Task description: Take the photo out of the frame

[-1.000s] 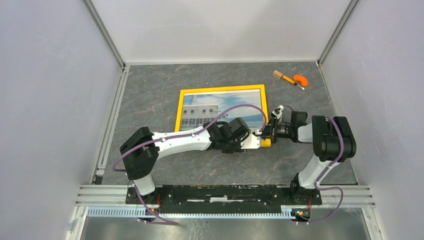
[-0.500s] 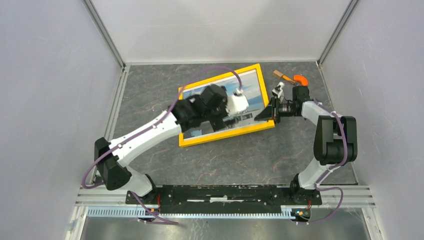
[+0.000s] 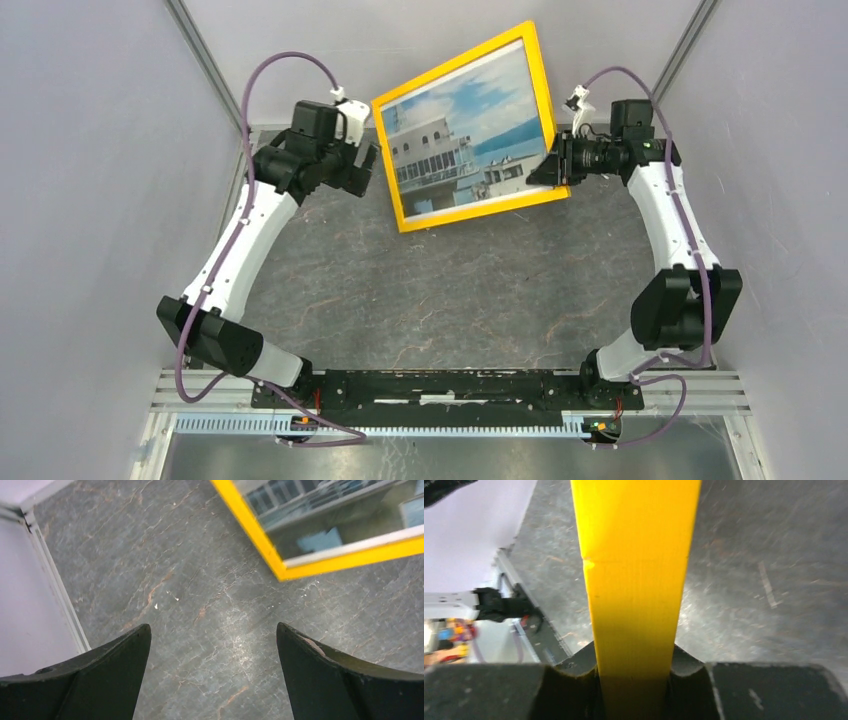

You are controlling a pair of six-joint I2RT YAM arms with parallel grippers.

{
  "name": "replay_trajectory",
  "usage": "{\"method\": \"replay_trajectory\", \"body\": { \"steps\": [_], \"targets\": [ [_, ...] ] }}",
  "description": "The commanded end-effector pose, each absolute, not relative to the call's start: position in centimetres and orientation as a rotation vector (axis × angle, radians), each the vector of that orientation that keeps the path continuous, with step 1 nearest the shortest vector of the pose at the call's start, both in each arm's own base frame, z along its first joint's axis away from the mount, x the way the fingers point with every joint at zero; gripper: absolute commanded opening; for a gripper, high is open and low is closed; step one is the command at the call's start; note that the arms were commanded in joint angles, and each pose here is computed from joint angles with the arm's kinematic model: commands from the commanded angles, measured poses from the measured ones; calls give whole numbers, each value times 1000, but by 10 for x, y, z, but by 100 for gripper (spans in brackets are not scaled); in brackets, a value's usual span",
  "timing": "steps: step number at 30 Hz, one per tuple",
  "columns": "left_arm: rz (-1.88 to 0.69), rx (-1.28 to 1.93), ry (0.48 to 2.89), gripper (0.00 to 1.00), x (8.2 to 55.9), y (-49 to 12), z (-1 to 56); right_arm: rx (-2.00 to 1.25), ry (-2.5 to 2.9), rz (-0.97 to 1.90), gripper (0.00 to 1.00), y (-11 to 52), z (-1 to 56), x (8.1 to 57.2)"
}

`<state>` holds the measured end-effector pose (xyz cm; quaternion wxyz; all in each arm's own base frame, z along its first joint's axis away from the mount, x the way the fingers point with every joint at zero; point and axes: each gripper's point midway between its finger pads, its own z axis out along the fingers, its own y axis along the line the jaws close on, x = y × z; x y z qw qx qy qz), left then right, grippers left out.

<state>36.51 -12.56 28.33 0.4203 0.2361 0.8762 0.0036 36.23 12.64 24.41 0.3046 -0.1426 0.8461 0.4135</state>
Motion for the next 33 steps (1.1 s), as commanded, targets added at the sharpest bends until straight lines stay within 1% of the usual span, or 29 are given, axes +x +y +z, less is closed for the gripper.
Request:
{"method": "replay_trajectory", "body": {
  "steps": [1,8,10,15,19,23,25,27,29,33],
  "targets": [
    [-91,381,2195,100,363,-105,310,-650,1869,641,0,112,341,390],
    [-78,182,2199,100,384,-60,320,-765,1660,297,0,119,411,392],
    [-129,106,2213,100,389,-53,320,-793,1615,225,0,122,424,393],
    [-170,28,2228,100,395,-39,315,-929,1523,73,0,145,434,392],
    [-180,21,2239,100,398,-36,313,-1071,1467,-84,0,176,422,388],
    [-183,0,2250,100,399,-28,311,-1201,1366,-288,0,210,406,375],
    [-185,-8,2256,100,400,-26,310,-1267,1331,-366,0,222,385,365],
    [-167,-61,2262,100,401,-9,308,-1356,1306,-465,0,230,348,354],
    [-158,-88,2263,100,401,0,307,-1380,1284,-555,0,231,325,345],
    [-153,-128,2268,100,400,15,305,-1456,1278,-635,0,234,278,330]
  ]
}}
